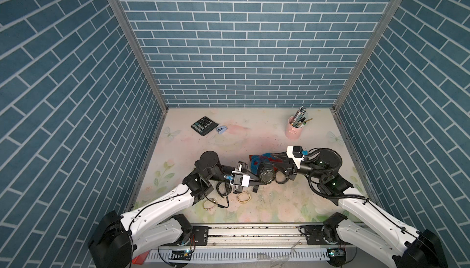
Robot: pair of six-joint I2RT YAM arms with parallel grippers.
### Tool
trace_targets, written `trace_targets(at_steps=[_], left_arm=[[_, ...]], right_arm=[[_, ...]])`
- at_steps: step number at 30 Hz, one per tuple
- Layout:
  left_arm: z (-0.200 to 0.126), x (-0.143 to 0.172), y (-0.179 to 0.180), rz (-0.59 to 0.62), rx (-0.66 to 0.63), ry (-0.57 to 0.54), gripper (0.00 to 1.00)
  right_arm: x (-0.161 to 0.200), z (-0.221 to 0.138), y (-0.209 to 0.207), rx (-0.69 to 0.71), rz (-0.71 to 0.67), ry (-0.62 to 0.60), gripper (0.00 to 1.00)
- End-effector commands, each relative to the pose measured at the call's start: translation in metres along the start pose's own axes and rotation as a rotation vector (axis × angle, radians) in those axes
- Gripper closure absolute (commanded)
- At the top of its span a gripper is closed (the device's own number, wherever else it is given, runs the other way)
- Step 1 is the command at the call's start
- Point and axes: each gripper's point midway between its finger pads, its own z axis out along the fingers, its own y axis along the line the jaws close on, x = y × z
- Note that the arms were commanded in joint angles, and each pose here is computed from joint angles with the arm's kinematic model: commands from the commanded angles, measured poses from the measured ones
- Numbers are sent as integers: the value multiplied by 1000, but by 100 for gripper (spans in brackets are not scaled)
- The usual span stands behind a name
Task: Wipe the watch dial
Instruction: Place the watch at the center of the board.
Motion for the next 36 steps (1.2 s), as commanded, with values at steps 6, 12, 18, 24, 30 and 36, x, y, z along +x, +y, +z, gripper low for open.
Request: trace_targets(at_steps=[6,12,18,24,30,36], left_arm=[[2,-22,-14,39,92,-61,100],[7,-29,-14,52,110,-86,100],[9,-30,-11,41,102,-105,100],[13,-31,-5,37,81,-136,100],[18,-27,-4,29,88,-146,100],[18,-25,-1,30,62,-155,100]], right_arm=[[-58,-5,41,-139,-243,-184,42],[-73,3,59,-216,-234,-229,41],[-84,7,66,-237,-233,-284,42],[-90,9,81,-304,-254,-317,43],[-104,11,87,-302,-311,-388,69],[-102,15,84,-283,-334,-390,100]])
